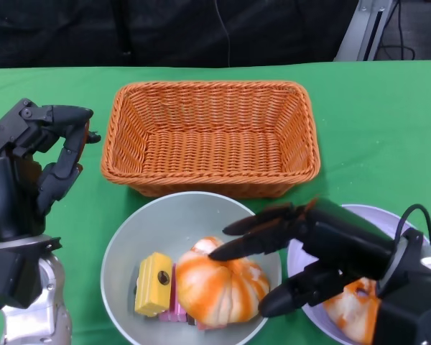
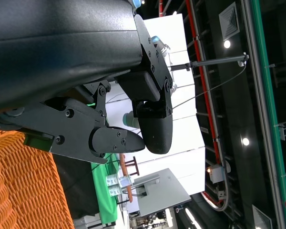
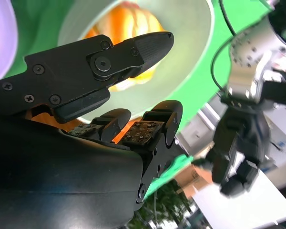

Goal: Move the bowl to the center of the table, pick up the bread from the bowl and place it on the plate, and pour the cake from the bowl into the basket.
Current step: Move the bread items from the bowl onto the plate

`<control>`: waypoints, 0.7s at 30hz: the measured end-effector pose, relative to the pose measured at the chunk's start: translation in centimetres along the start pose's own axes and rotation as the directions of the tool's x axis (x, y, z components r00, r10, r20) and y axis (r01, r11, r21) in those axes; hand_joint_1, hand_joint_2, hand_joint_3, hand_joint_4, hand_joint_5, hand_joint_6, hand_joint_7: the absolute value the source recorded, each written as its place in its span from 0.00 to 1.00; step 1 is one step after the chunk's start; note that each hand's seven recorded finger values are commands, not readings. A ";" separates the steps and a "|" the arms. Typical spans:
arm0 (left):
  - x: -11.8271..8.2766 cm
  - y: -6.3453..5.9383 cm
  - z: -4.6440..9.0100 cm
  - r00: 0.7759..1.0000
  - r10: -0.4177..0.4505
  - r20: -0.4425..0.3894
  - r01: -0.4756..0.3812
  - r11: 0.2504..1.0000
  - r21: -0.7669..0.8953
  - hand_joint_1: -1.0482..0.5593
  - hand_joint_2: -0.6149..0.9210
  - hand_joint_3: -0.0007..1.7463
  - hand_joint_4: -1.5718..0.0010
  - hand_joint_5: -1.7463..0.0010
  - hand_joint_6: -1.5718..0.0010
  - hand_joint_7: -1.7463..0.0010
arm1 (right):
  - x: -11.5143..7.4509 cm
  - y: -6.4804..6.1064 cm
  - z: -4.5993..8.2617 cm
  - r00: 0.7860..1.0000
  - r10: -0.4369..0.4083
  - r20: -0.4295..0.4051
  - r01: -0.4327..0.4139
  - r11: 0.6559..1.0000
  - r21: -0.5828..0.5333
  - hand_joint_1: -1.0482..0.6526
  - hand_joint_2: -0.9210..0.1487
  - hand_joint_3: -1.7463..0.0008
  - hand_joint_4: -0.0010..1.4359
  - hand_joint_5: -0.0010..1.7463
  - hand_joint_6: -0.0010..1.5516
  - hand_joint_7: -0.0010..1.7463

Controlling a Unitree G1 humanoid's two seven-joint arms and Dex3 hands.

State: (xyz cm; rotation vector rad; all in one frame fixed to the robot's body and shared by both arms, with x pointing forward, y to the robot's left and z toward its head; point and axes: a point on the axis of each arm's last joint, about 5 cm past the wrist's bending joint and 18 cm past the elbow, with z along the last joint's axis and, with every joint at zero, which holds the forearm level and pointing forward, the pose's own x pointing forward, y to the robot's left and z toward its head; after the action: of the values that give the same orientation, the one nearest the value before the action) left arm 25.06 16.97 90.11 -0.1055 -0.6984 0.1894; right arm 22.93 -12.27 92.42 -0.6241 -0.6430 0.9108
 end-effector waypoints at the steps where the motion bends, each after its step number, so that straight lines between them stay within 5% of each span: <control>1: 0.0 0.0 0.0 1.000 0.000 -0.001 0.000 1.000 0.001 0.56 1.00 0.20 0.52 0.24 0.44 0.46 | 0.0 0.1 0.1 1.000 0.004 -0.012 -0.004 1.000 -0.013 0.16 0.00 0.99 0.57 0.07 0.43 0.00; 10: -0.1 -0.1 -0.1 1.000 0.012 -0.004 -0.012 1.000 0.003 0.55 1.00 0.18 0.51 0.25 0.45 0.46 | 1.2 1.2 1.1 0.998 0.021 -0.052 -0.029 0.985 -0.168 0.10 0.00 0.96 0.59 0.06 0.44 0.01; 21: -0.2 -0.2 -0.1 1.000 0.015 -0.010 -0.015 1.000 -0.013 0.56 1.00 0.19 0.51 0.25 0.45 0.46 | 1.7 2.0 1.6 0.999 0.031 -0.040 -0.039 0.977 -0.210 0.10 0.00 0.98 0.58 0.05 0.42 0.00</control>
State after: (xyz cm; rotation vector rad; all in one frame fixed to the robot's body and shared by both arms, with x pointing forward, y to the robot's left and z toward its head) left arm 25.05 16.73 89.92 -0.1241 -0.6895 0.1990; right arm 21.53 -9.50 92.47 -0.8426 -0.7034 0.8678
